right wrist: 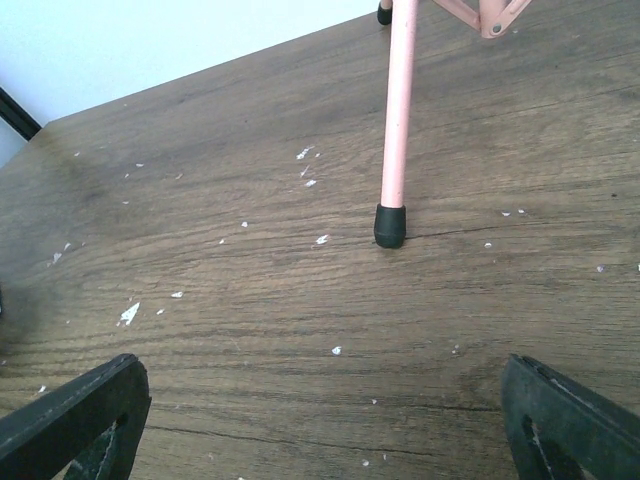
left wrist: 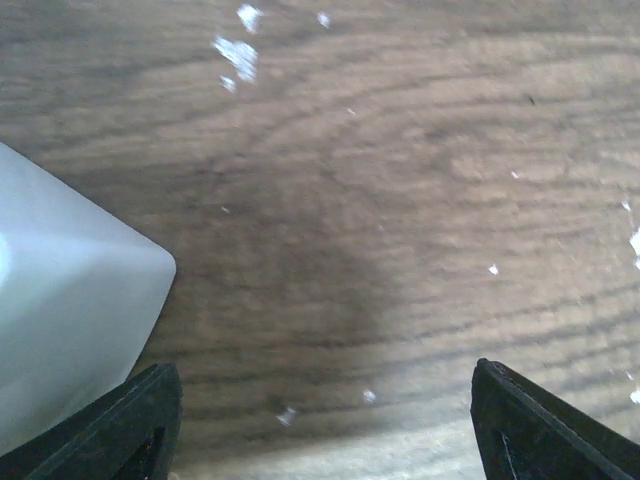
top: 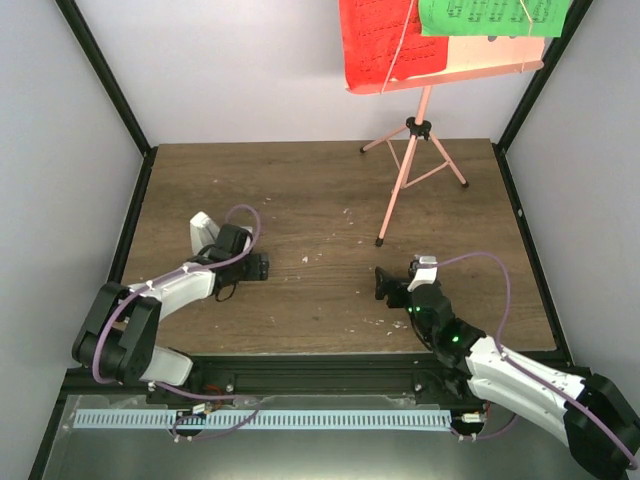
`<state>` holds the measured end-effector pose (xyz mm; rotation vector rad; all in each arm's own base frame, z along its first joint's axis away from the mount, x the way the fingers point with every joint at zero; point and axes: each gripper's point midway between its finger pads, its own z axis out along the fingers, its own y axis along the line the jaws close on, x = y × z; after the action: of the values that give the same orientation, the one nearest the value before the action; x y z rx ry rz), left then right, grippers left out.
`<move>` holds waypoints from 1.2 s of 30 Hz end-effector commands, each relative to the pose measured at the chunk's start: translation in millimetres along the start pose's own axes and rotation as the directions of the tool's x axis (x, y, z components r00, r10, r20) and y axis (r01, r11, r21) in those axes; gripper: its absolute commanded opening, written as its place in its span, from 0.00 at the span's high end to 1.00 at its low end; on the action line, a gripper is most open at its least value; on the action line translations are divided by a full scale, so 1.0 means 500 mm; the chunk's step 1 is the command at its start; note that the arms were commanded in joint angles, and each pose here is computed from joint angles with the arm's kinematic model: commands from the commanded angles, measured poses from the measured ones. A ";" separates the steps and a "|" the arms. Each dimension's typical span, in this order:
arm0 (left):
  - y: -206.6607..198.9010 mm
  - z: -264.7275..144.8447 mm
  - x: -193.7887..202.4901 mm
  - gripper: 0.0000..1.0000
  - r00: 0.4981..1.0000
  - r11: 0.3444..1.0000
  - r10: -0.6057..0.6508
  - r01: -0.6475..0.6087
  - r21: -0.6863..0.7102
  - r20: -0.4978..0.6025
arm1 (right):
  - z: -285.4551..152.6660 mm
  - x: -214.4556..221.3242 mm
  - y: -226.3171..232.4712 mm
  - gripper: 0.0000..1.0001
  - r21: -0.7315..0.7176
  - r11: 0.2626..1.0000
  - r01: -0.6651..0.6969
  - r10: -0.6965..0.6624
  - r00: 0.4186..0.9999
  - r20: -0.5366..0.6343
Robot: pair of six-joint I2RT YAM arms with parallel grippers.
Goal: Pack up the instrument practice props
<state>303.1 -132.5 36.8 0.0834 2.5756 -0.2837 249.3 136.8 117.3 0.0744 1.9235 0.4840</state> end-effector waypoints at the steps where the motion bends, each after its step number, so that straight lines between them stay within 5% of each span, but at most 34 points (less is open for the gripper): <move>1: 0.036 0.003 -0.062 0.20 0.996 0.999 -0.052 0.052 0.001 0.077 | -0.003 -0.005 -0.011 0.03 0.025 0.999 -0.021 0.020 1.000 0.013; 10: 0.147 0.013 -0.140 0.20 0.957 0.966 -0.260 0.259 0.020 0.133 | -0.008 -0.006 -0.012 0.03 0.025 0.999 -0.028 0.027 1.000 0.012; 19: 0.112 -0.063 -0.211 0.18 0.956 0.975 -0.211 0.189 0.119 0.205 | -0.010 -0.042 0.009 0.00 -0.007 1.000 -0.017 0.018 0.998 0.054; 24: -0.012 -0.203 -0.283 0.17 0.944 0.960 -0.134 0.048 0.277 0.302 | 0.003 -0.168 0.054 0.00 -0.053 0.997 0.049 -0.041 0.987 0.153; 30: -0.154 -0.452 -0.340 0.13 0.927 0.824 -0.099 -0.127 0.552 0.361 | 0.051 -0.357 0.070 0.00 -0.167 0.977 0.130 -0.084 0.963 0.255; 33: -0.149 -0.528 -0.346 0.10 0.902 0.829 -0.060 -0.193 0.524 0.428 | 0.081 -0.444 0.060 0.00 -0.223 0.963 0.153 -0.074 0.943 0.324; 36: -0.087 -0.520 -0.329 0.10 0.888 0.907 -0.023 -0.175 0.384 0.459 | 0.110 -0.531 0.034 0.00 -0.281 0.946 0.160 -0.042 0.922 0.384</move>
<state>319.5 -140.5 382.3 0.2634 1.8672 -0.8428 378.9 96.6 288.5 0.0173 1.6064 0.5241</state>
